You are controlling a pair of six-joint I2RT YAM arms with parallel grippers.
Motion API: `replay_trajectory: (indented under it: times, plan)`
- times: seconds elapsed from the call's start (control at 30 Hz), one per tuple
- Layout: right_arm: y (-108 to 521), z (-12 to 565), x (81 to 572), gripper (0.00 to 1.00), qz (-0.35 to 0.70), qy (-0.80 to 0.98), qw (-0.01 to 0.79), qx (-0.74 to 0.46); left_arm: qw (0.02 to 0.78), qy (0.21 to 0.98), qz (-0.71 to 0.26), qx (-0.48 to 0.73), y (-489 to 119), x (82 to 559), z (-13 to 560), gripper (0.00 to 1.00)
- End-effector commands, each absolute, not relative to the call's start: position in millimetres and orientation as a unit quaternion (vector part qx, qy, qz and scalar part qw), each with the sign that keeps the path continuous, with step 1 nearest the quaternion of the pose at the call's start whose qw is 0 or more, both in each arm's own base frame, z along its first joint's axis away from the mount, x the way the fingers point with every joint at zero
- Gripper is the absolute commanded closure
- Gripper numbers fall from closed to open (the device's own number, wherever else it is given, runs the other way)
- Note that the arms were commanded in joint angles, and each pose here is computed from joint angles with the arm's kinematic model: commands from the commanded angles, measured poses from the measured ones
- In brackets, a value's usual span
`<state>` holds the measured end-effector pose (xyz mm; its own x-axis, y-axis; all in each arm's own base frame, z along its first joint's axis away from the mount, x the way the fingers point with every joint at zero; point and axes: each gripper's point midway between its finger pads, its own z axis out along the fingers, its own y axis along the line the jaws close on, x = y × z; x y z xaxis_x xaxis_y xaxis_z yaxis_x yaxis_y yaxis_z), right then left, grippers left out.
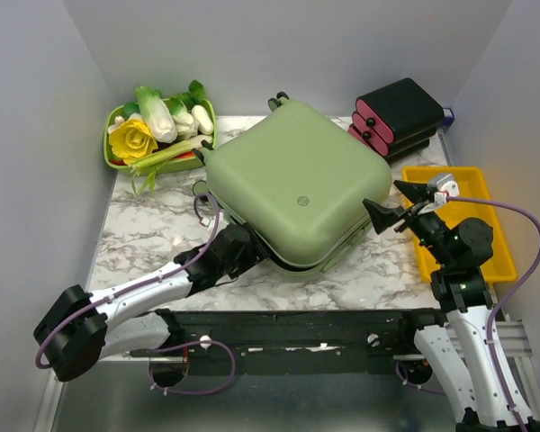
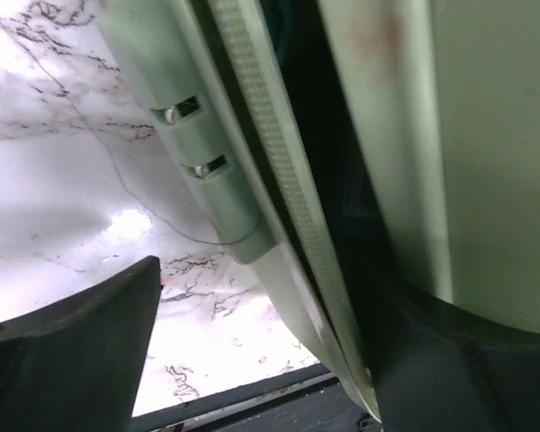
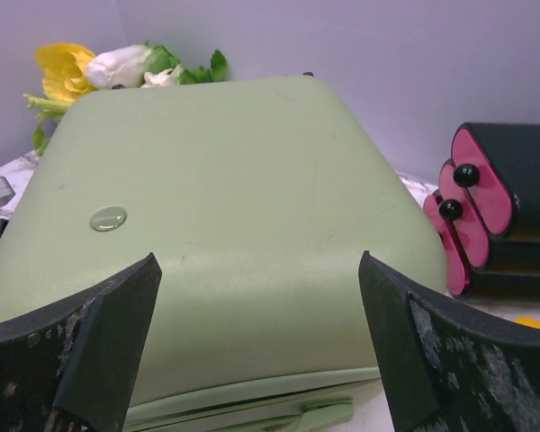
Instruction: Open, take out, and arrange the luggage
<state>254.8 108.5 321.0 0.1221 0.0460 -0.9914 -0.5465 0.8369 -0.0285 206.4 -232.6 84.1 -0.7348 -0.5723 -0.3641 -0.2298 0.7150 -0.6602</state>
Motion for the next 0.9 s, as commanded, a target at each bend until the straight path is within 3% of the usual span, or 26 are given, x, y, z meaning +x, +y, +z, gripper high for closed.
replay_trajectory:
  times: [0.0, 0.13, 0.33, 0.53, 0.87]
  plan:
    - [105, 302, 248, 0.0, 0.218, 0.66, 0.7, -0.164, 0.244, 0.91, -0.278, -0.186, -240, 191, 71, 0.04]
    - [110, 301, 243, 0.0, 0.23, 0.662, 0.692, -0.174, 0.248, 0.902, -0.313, -0.167, -250, 190, 76, 0.01]
    - [121, 302, 233, 0.0, 0.254, 0.654, 0.682, -0.206, 0.316, 0.856, -0.388, -0.133, -264, 205, 129, 0.01]
    - [121, 307, 227, 0.0, 0.253, 0.652, 0.683, -0.212, 0.394, 0.833, -0.374, -0.107, -261, 229, 188, 0.01]
    - [128, 309, 216, 0.0, 0.269, 0.646, 0.676, -0.231, 0.43, 0.826, -0.358, -0.072, -281, 256, 235, 0.01]
